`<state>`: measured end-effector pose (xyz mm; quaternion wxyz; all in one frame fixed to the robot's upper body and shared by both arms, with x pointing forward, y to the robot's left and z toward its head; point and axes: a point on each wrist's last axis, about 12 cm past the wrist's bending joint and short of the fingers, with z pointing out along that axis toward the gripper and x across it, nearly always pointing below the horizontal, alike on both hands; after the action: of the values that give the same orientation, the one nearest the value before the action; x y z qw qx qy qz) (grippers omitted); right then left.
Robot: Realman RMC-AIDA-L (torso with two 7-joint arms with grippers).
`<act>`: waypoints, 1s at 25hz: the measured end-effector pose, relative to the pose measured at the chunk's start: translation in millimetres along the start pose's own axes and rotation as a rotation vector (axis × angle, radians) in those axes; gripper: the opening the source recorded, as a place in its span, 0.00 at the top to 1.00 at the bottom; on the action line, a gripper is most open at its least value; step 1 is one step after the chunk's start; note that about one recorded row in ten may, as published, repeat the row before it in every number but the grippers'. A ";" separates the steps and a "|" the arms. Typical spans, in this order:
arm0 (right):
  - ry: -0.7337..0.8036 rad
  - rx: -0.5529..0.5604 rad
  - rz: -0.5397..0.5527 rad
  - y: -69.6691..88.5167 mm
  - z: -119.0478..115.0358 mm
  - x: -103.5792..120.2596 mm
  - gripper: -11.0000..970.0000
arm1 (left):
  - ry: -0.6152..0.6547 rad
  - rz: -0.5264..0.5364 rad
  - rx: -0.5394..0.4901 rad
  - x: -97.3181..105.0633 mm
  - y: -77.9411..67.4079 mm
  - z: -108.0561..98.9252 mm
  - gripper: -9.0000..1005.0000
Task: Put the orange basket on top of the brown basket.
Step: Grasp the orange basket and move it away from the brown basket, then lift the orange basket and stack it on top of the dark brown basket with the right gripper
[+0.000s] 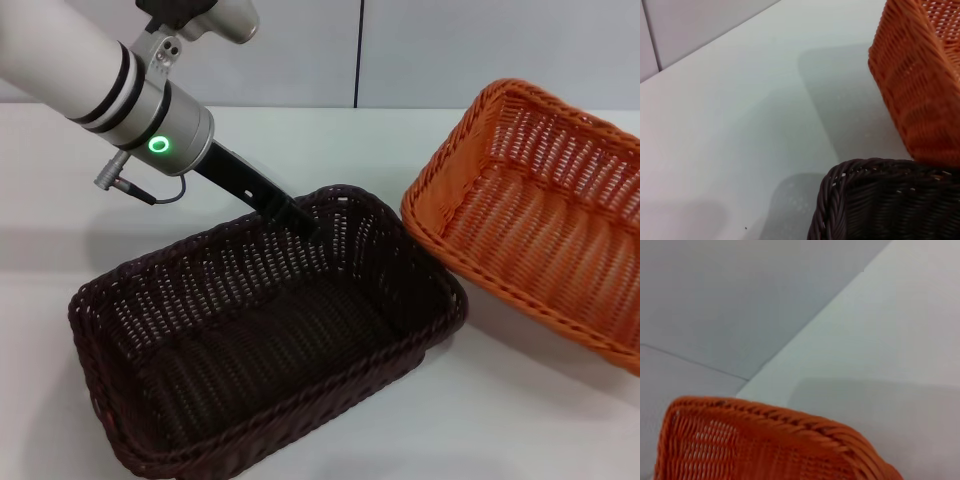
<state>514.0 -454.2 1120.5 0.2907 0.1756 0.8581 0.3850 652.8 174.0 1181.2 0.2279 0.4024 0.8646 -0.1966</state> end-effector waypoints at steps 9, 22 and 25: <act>-0.102 -0.057 -0.006 -1.3 -9.6 -1.6 0.60 | -0.023 -0.015 -0.004 1.8 1.5 -1.8 0.16; -0.136 -0.063 -0.023 -0.3 -10.1 -5.7 0.60 | -0.168 -0.019 -0.086 -9.3 8.1 -34.1 0.16; -0.182 -0.109 -0.043 3.3 -14.8 -8.7 0.60 | -0.296 -0.039 -0.154 -10.5 18.5 -41.5 0.16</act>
<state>511.6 -464.9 1134.1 0.3848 0.1754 0.8096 0.4071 663.6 200.4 1218.1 0.3791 0.3334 0.8418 -0.1911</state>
